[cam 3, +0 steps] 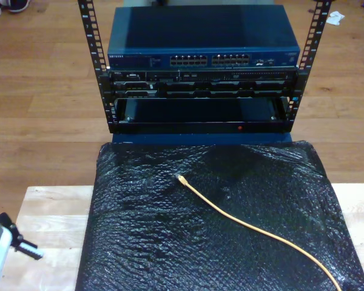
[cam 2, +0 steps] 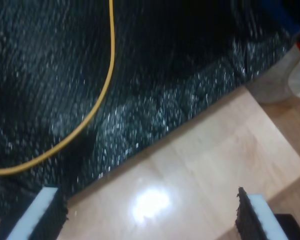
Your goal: Grab the cable and plug it in
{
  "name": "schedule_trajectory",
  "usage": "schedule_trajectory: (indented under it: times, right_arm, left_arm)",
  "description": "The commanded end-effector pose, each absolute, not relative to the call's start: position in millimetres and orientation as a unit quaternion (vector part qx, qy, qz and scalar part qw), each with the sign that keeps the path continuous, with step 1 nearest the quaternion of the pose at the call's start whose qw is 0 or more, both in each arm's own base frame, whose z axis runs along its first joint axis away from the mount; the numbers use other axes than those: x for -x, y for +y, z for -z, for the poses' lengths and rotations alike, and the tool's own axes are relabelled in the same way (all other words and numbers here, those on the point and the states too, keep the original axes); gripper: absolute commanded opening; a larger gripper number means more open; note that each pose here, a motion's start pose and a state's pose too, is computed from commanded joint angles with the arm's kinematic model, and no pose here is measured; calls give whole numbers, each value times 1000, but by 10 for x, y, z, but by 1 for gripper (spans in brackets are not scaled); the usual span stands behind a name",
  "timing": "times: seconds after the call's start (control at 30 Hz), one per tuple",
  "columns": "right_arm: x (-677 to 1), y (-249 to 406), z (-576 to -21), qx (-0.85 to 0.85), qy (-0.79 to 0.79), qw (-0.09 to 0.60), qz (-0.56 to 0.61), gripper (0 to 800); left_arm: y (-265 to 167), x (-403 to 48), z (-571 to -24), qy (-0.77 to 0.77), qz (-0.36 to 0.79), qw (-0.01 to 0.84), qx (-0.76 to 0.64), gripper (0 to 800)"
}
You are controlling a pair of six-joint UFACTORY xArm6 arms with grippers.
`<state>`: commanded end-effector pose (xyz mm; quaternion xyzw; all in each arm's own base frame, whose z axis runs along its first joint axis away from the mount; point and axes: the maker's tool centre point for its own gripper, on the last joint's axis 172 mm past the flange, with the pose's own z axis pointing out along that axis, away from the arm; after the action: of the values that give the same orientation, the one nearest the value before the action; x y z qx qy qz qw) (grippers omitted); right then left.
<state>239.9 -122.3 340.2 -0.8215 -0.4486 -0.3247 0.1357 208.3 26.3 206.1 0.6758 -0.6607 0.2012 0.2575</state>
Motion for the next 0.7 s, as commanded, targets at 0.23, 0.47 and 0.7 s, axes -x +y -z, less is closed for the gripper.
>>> schedule_trajectory:
  times: [0.23,0.47,0.7]
  right_arm:
    - [-2490,-1034,-3436,826,-440,157,314,800]
    - [-2527,-828,-3561,826,-449,147,306,799]
    - [-2731,-537,-3711,817,-447,163,326,798]
  left_arm:
    - [228,-2151,-2061,-654,-191,254,-687,800]
    - [119,-2220,-2097,-655,-203,258,-680,800]
    - [6,-2272,-2095,-643,-188,265,-694,800]
